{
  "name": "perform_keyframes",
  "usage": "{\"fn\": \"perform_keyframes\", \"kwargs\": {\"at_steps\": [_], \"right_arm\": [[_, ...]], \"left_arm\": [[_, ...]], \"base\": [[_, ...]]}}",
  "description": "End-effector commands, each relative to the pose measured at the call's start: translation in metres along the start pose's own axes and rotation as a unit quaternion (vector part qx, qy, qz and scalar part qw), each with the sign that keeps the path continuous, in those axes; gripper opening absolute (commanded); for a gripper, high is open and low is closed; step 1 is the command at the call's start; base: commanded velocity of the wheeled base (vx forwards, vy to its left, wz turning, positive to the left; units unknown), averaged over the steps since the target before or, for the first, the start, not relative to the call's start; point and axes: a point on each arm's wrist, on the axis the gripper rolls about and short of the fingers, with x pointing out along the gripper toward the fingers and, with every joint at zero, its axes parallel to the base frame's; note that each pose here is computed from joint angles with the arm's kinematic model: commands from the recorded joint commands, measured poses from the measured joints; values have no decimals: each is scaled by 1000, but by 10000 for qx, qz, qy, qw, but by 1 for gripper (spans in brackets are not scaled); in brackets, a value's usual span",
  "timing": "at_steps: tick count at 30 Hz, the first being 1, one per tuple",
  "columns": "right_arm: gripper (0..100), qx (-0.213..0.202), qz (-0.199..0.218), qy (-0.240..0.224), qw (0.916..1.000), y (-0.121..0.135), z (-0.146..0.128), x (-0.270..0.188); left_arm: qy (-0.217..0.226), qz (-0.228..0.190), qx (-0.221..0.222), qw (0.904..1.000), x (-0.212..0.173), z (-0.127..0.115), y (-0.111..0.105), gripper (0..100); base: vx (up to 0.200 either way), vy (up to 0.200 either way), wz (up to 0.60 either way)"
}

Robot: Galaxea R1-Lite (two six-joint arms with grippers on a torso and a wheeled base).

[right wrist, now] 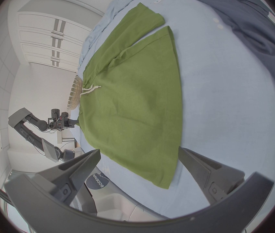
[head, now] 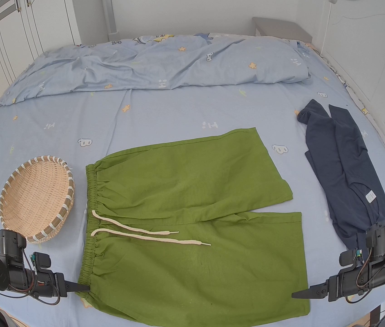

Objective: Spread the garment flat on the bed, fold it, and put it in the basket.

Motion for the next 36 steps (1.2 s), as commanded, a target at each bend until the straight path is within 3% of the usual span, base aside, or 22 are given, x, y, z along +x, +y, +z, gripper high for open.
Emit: {"fn": "perform_keyframes", "kwargs": {"at_steps": [1, 18, 22, 36], "right_arm": [[100, 191, 8, 475, 9987, -10, -15, 12], [100, 269, -25, 687, 9973, -13, -22, 12], [100, 359, 164, 921, 9950, -17, -21, 22], [100, 390, 410, 950, 9939, -18, -18, 27]], "left_arm": [[4, -5, 10, 10000, 0, 1, 0, 0], [20, -32, 79, 10000, 2, 3, -1, 0], [24, -35, 84, 10000, 2, 2, -1, 0], [30, -35, 79, 10000, 2, 1, -2, 0]], "base": [[0, 0, 0], [0, 0, 0], [0, 0, 0], [0, 0, 0]]}}
